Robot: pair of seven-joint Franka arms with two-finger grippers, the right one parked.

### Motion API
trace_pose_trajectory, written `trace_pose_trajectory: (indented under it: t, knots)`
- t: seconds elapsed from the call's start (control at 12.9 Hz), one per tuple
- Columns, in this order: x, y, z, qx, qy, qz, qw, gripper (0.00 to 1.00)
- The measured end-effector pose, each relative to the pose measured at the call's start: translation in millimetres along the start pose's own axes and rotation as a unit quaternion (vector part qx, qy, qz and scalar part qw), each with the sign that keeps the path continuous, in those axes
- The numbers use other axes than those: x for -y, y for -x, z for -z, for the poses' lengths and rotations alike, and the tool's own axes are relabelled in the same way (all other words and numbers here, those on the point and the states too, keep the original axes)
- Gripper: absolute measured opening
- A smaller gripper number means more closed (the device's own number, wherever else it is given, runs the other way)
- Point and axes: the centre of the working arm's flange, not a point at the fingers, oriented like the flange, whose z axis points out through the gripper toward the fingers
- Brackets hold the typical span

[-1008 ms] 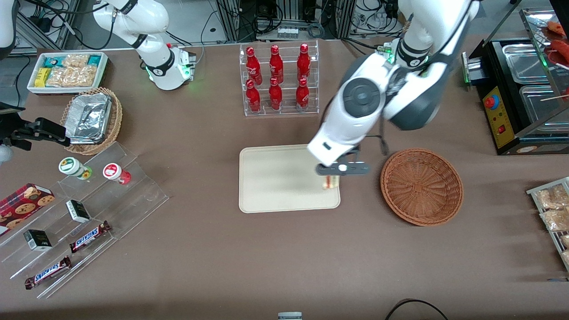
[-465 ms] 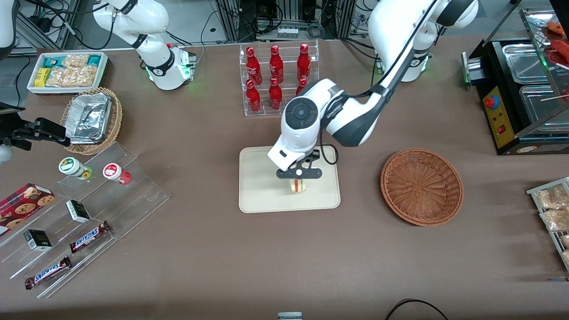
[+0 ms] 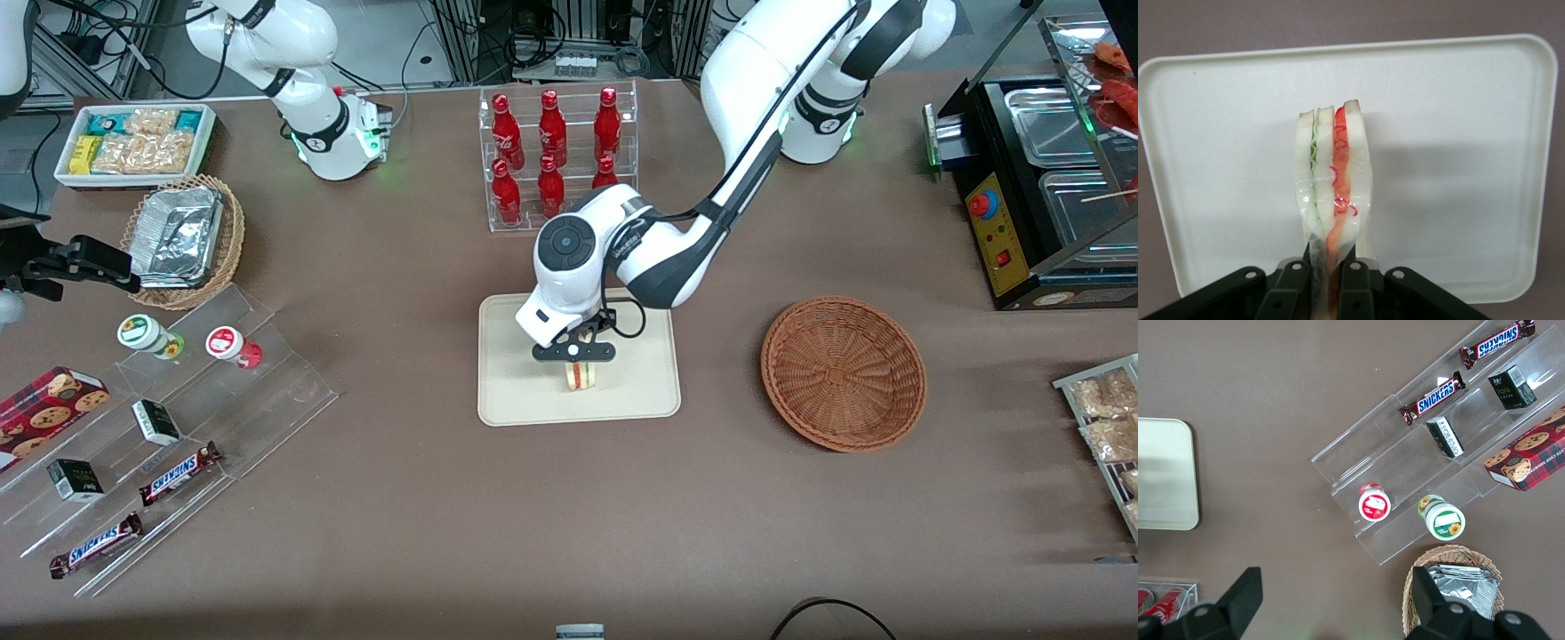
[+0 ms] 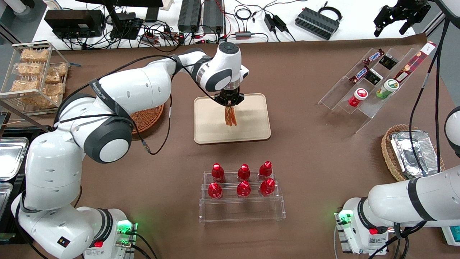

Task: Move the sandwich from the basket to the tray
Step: 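Lift the sandwich and carry it over the cream tray, then lower the sandwich onto the tray and open the left gripper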

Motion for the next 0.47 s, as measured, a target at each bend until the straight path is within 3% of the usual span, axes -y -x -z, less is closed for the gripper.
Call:
trace_pose_trajectory:
  t: [0.47]
  knots:
    - [-5,6,-23,0.008,-0.010,-0.006,0.9999,0.15]
